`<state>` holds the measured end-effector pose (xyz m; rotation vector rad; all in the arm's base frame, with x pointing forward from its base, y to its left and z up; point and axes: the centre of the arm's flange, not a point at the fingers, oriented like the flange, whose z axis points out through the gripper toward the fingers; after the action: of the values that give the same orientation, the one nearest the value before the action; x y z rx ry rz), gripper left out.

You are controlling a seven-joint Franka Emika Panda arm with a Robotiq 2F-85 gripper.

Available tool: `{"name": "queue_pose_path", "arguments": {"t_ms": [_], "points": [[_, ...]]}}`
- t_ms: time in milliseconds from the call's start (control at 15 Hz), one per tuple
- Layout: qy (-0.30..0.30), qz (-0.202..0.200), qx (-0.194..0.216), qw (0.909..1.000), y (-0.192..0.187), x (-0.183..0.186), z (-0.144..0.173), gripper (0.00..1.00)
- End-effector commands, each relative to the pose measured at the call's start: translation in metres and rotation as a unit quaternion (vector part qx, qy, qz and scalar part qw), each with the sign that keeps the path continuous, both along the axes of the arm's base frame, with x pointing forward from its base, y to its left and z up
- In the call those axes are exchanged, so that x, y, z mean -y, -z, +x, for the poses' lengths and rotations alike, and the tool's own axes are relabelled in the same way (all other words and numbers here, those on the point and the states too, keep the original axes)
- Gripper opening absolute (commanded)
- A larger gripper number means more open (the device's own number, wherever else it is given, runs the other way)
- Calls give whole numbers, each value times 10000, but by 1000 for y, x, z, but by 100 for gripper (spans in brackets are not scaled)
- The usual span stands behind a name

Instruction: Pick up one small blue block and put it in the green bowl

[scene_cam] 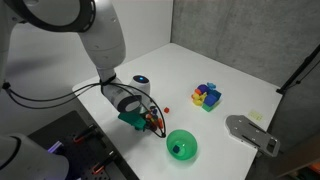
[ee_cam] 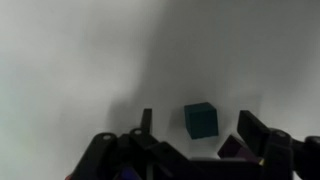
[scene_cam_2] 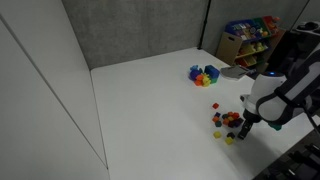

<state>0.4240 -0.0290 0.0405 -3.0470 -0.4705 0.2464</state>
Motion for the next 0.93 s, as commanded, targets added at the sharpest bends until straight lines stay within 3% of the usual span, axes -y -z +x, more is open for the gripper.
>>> {"name": "queue_pose_path", "arguments": {"t_ms": [0,400,867], "points": [[0,-80,-3,10000,5,-8,4,56],[22,-73,-31,10000,-25,-9,9,8],[591,-183,23,9981,-114,55,31,10]]}}
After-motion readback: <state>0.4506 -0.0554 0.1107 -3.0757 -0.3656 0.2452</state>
